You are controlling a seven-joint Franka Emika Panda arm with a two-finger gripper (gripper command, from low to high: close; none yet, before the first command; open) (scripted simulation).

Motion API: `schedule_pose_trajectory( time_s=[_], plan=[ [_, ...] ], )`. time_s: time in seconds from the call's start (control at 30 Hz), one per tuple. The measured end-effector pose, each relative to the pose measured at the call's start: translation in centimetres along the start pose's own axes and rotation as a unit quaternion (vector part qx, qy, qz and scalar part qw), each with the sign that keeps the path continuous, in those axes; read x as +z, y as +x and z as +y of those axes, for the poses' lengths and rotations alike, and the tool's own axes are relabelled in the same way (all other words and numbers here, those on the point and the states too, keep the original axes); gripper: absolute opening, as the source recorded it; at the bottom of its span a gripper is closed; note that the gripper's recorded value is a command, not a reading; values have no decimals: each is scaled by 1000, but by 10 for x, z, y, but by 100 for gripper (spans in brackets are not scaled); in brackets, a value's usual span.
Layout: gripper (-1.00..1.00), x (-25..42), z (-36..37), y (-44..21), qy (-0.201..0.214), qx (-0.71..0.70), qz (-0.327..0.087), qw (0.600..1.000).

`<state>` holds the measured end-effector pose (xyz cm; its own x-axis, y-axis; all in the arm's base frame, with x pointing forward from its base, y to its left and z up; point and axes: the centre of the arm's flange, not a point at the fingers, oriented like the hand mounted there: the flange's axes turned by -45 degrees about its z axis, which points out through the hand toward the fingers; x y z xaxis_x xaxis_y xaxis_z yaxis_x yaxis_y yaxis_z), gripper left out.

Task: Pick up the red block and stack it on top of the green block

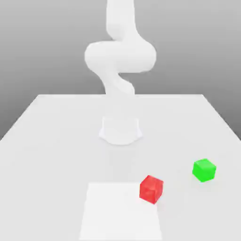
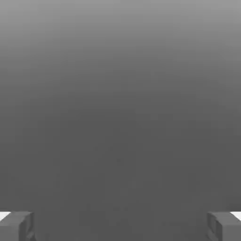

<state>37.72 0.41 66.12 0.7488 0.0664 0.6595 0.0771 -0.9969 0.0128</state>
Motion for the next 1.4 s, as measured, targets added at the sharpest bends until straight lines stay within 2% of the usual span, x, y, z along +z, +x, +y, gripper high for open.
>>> schedule_pose_trajectory(
  time_s=[0.17, 0.3, 0.43, 0.6, 0.83, 0.87, 1.1, 1.4],
  plan=[
    [0, 125, -21, -45, 48, -99, -90, 990],
    [0, 207, -46, -102, 83, -182, -158, 967],
    [0, 274, -72, -179, 116, -271, -226, 929],
    [0, 326, -92, -292, 152, -387, -304, 857],
    [0, 370, -93, -341, 156, -401, -314, 846],
    [-100, 376, -93, -347, 157, -401, -315, 846],
    [-100, 377, -93, -349, 157, -401, -316, 846],
    [-100, 327, -106, -309, 164, -414, -313, 839]
  ],
)
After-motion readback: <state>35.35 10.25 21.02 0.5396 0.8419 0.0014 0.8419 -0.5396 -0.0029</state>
